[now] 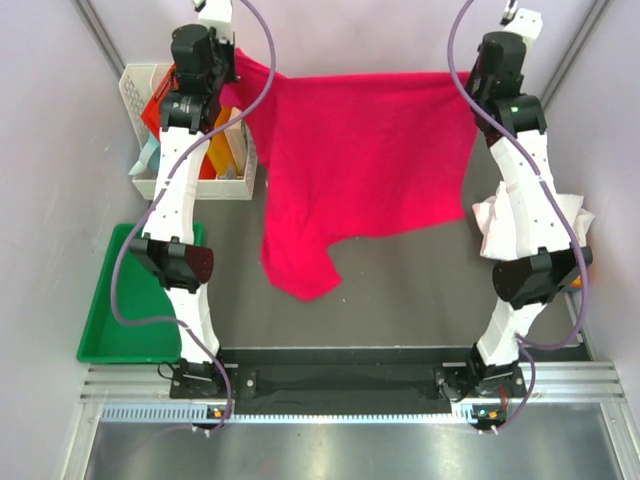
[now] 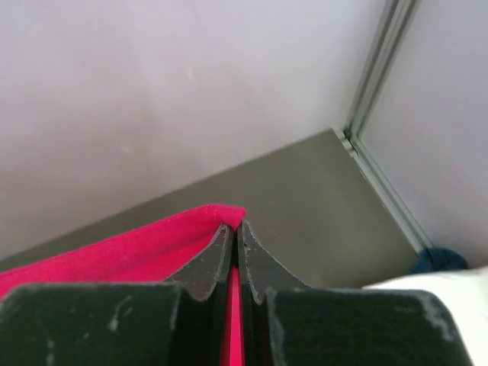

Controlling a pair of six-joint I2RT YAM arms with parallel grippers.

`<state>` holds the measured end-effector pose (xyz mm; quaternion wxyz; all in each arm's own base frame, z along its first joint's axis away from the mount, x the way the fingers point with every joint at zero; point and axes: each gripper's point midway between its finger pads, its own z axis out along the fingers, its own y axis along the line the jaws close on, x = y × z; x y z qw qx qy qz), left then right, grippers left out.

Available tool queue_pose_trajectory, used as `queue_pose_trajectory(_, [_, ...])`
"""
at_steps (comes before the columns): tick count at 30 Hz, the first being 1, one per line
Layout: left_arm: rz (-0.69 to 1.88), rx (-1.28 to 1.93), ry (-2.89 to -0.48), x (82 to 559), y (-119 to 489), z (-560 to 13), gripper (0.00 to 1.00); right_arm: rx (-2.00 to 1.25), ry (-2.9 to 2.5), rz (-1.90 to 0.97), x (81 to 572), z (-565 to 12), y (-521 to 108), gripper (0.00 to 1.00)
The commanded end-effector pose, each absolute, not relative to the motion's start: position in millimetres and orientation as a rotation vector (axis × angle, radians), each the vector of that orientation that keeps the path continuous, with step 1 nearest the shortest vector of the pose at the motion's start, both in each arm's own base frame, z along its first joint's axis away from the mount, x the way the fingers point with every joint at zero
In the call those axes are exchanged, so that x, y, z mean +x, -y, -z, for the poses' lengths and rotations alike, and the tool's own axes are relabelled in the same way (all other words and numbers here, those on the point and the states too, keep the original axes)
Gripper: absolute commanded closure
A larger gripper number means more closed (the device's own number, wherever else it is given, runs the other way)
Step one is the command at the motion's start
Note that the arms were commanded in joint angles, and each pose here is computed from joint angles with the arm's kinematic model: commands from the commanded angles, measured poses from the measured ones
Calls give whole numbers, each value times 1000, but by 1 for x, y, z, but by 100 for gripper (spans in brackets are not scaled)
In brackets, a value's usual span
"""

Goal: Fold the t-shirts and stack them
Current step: Flatten out the tshirt

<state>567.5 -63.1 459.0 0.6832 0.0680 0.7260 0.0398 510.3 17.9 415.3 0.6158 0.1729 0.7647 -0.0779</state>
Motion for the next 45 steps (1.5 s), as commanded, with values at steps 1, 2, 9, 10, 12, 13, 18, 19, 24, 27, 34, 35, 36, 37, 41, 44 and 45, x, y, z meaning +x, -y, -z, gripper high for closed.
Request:
queue_pose_trajectory(1, [-165,76,-1322,537,40,-567,100,431,-1550,82,487,-499,-10,100])
queue_pose_trajectory(2, [-166,76,-1304,534,40,-573,100,428,-1548,72,486,-500,-11,100])
queue_pose_trajectory(9, [-113,75,-1475,516,43,-531,100,421,-1639,84,446,-466,-7,100])
queue_pose_trajectory(10, [-82,60,-1458,486,41,-545,100,415,-1626,83,438,-466,-6,100])
queue_pose_trajectory(12, [-41,102,-1553,472,48,-502,100,399,-1618,97,404,-463,-2,100])
queue_pose_trajectory(13, [-14,91,-1526,435,45,-519,100,381,-1598,123,390,-467,0,100])
queue_pose_trajectory(18, [78,99,-1527,348,44,-525,100,327,-1500,187,297,-493,5,100])
queue_pose_trajectory(19, [95,92,-1468,316,41,-544,100,321,-1503,196,284,-495,8,100])
queue_pose_trajectory(24, [98,97,-1330,231,30,-584,100,357,-1404,181,220,-537,33,100])
queue_pose_trajectory(27, [71,82,-1257,195,20,-598,100,375,-1362,189,200,-549,46,100])
queue_pose_trajectory(34, [29,58,-1216,162,8,-601,100,390,-1387,171,210,-537,40,100])
queue_pose_trajectory(35, [25,64,-1246,171,9,-591,100,386,-1397,178,215,-533,37,100])
queue_pose_trajectory(36, [21,67,-1263,178,10,-586,100,377,-1417,189,224,-524,33,100])
queue_pose_trajectory(37, [19,68,-1278,187,11,-581,100,374,-1428,193,229,-518,30,100])
queue_pose_trajectory(41, [32,132,-1403,241,26,-532,100,349,-1501,243,266,-481,15,100])
queue_pose_trajectory(44, [29,174,-1498,287,35,-495,100,334,-1566,237,302,-448,4,100])
queue_pose_trajectory(45, [54,215,-1536,307,44,-480,100,348,-1583,219,314,-436,2,100])
